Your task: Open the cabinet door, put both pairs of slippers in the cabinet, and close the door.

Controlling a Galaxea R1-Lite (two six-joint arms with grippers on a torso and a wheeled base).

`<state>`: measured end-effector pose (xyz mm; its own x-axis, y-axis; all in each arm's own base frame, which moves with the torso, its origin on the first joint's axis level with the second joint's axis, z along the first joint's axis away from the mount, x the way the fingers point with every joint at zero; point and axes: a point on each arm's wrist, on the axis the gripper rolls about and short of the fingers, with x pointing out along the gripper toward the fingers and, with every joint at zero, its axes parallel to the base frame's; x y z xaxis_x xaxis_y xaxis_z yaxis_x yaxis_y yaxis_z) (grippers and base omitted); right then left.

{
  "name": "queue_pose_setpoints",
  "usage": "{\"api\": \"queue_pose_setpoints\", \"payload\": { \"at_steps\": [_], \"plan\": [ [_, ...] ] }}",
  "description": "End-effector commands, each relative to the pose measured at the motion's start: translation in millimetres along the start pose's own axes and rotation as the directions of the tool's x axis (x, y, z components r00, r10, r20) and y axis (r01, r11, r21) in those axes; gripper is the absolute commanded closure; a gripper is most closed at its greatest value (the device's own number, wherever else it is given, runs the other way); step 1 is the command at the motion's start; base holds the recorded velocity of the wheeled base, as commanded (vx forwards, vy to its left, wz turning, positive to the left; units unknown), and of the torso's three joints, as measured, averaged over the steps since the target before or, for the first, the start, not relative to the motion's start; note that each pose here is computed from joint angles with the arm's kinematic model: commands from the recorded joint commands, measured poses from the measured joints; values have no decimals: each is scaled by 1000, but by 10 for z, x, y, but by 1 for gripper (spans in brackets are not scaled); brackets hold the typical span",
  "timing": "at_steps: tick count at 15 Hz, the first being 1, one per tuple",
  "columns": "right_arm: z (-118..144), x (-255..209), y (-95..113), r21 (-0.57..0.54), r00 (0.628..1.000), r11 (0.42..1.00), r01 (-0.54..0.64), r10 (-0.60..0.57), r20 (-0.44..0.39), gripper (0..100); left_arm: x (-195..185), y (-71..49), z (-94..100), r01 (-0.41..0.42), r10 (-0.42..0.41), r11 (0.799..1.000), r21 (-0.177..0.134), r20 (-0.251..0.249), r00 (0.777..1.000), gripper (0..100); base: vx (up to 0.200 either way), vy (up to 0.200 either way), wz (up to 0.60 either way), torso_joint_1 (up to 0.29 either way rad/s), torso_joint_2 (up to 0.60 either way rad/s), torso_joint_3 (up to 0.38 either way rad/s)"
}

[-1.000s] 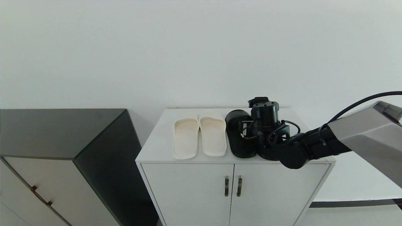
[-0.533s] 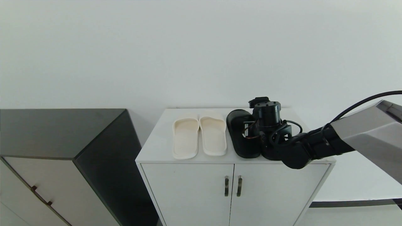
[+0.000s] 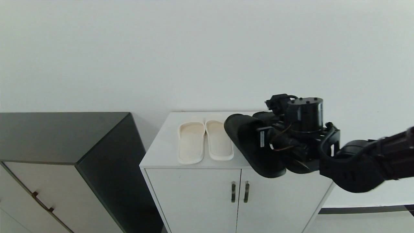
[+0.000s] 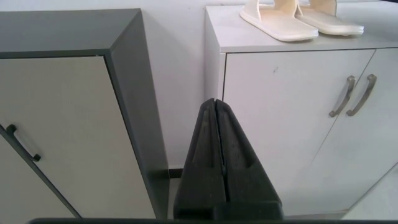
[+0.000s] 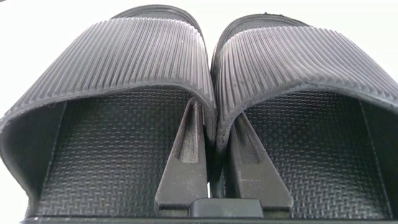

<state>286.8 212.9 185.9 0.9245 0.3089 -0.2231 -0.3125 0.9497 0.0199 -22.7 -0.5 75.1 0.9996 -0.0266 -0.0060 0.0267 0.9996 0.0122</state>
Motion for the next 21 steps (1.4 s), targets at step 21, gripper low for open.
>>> {"api": "queue_pose_setpoints", "payload": {
  "at_steps": [21],
  "plan": [
    [-346,-1261,-13,-95,899,896,-435,426,-101,100,0,0,0,1,-1,1000,1,0,1000,100,-57,0,0,0,1,1]
  ]
}}
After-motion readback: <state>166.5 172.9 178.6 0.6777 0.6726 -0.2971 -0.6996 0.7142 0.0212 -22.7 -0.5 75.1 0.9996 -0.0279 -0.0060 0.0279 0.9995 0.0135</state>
